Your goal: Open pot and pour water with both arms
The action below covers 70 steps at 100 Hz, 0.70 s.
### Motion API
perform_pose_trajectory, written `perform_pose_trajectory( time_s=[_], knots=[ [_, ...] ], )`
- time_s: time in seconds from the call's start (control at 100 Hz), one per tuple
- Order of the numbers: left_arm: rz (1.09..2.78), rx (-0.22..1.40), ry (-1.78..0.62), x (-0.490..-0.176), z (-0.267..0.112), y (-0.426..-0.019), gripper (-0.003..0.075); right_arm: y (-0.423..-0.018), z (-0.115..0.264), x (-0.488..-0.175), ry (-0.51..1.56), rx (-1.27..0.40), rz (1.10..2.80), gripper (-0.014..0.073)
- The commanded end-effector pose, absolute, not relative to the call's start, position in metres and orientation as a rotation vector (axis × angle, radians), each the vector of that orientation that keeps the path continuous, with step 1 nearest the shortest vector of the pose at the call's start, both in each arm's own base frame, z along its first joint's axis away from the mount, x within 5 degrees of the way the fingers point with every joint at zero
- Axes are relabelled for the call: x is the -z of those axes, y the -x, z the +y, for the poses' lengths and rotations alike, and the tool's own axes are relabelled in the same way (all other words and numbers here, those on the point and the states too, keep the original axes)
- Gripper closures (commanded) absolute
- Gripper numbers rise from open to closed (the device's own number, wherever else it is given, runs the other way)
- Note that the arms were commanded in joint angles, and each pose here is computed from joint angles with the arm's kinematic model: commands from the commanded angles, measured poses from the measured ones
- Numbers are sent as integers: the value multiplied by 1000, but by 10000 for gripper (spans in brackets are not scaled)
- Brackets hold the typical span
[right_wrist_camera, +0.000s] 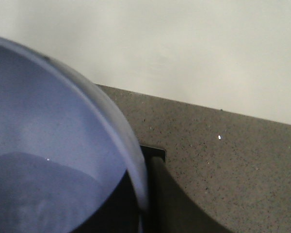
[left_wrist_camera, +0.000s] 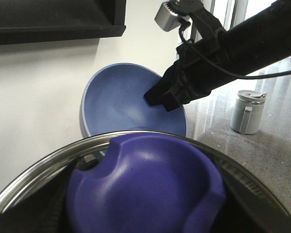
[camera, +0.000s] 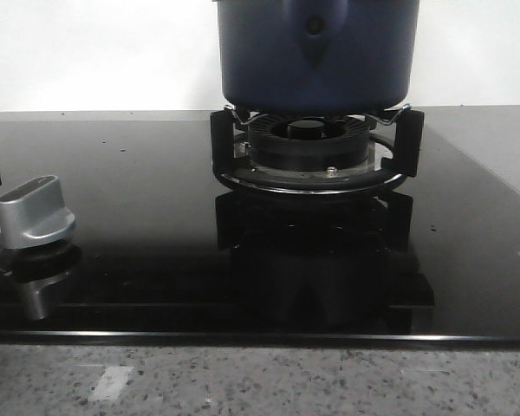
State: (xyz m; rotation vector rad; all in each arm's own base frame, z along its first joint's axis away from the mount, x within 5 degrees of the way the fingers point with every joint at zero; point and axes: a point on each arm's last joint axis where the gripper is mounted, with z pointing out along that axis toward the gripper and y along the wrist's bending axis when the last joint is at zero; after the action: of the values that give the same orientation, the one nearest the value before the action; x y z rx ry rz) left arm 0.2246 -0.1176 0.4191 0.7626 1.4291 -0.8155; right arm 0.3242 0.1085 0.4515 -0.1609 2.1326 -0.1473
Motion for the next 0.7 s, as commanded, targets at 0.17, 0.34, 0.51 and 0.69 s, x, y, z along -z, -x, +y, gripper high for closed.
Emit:
perform_pose_trajectory(
  time_s=[0.17,0.34,0.51,0.69],
  knots=[
    [1333,861,-704,-444,-114,-214,363,-317,107,-473,172,227,1942,642],
    [1334,858,-701,-444,-114,-214,363,-320,107,-468,177,251,1933,641],
    [1335,857,-700,-444,-114,-214,363,-320,109,-468,196,291,1907,641],
    [1335,857,-700,-444,-114,-214,363,-316,117,-474,233,385,1828,641]
  ],
)
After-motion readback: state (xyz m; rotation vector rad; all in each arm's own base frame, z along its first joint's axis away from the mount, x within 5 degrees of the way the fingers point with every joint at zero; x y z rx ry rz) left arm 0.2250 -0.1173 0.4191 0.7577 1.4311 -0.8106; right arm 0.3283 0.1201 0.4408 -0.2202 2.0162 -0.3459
